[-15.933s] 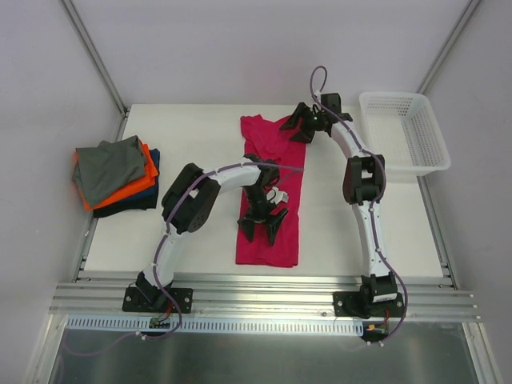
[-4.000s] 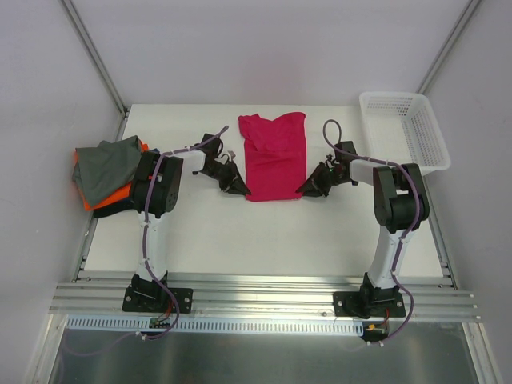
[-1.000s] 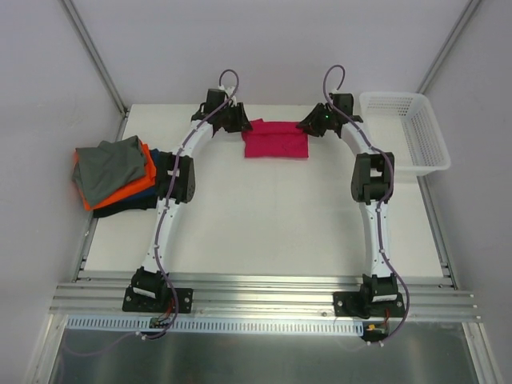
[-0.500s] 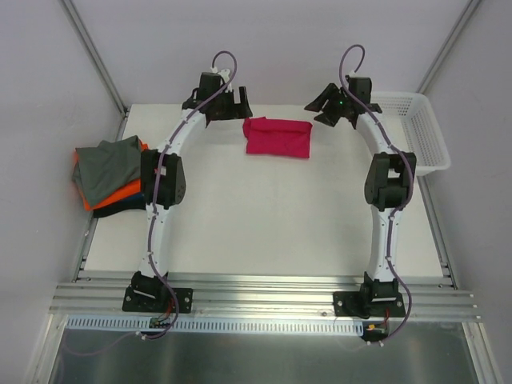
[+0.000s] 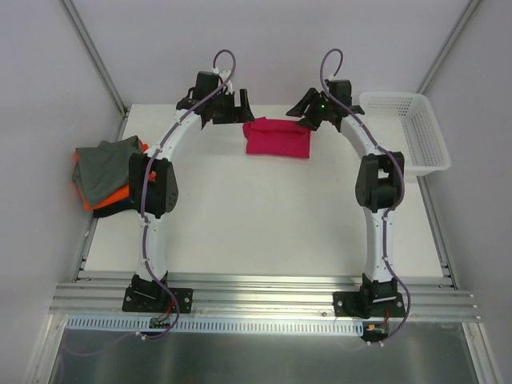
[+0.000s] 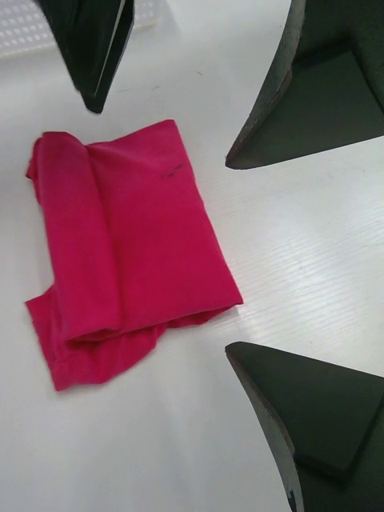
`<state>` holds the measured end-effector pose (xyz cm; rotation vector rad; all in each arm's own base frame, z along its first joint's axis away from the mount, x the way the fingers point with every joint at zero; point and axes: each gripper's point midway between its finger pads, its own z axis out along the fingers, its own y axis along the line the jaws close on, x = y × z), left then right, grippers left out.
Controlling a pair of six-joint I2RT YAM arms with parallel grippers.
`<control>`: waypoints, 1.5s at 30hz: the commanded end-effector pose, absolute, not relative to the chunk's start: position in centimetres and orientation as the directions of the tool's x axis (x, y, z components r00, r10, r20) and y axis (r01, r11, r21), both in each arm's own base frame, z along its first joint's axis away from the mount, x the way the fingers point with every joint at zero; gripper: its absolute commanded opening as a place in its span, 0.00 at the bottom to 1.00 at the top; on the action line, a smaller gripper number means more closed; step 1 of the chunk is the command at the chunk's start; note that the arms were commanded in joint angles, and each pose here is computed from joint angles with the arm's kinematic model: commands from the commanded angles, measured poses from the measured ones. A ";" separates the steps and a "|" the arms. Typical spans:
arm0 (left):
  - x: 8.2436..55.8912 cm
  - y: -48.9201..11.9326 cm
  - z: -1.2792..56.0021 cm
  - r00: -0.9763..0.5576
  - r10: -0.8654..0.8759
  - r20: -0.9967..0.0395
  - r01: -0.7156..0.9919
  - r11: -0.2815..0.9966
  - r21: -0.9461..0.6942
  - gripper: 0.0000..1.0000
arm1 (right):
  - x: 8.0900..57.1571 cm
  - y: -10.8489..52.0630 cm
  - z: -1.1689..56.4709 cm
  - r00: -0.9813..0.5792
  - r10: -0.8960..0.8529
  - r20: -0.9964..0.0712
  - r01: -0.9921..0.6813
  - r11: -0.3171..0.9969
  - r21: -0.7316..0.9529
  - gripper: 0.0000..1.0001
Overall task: Fold and stack the t-shirts
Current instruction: Smooth out wrinkles on the folded tshirt
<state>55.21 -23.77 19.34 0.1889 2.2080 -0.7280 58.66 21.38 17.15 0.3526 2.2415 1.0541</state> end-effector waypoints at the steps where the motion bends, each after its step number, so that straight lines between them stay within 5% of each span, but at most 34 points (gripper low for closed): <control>1: 52.9 -25.7 19.1 -0.713 -0.054 -0.699 0.397 0.790 -0.467 0.90 | 59.5 22.8 15.3 -0.785 0.483 -0.388 -0.005 0.621 0.784 0.61; 11: 51.4 -26.1 19.0 -0.704 -0.002 -0.710 0.413 0.813 -0.412 0.90 | 61.7 22.9 12.0 -0.776 0.506 -0.376 0.024 0.619 0.785 0.59; 26: 49.9 -26.7 19.2 -0.694 0.055 -0.718 0.441 0.820 -0.364 0.91 | 67.6 19.7 14.8 -0.604 0.567 -0.560 -0.060 0.668 0.741 0.58; 36: 52.3 -29.8 22.2 -0.665 -0.013 -0.747 0.519 0.711 -0.474 0.90 | 64.8 16.1 22.2 -0.573 0.555 -0.603 -0.111 0.676 0.728 0.59; 45: 54.6 -32.4 16.1 -0.748 -0.057 -0.661 0.474 0.651 -0.593 0.85 | 61.5 15.8 21.5 -0.645 0.551 -0.530 -0.054 0.659 0.750 0.61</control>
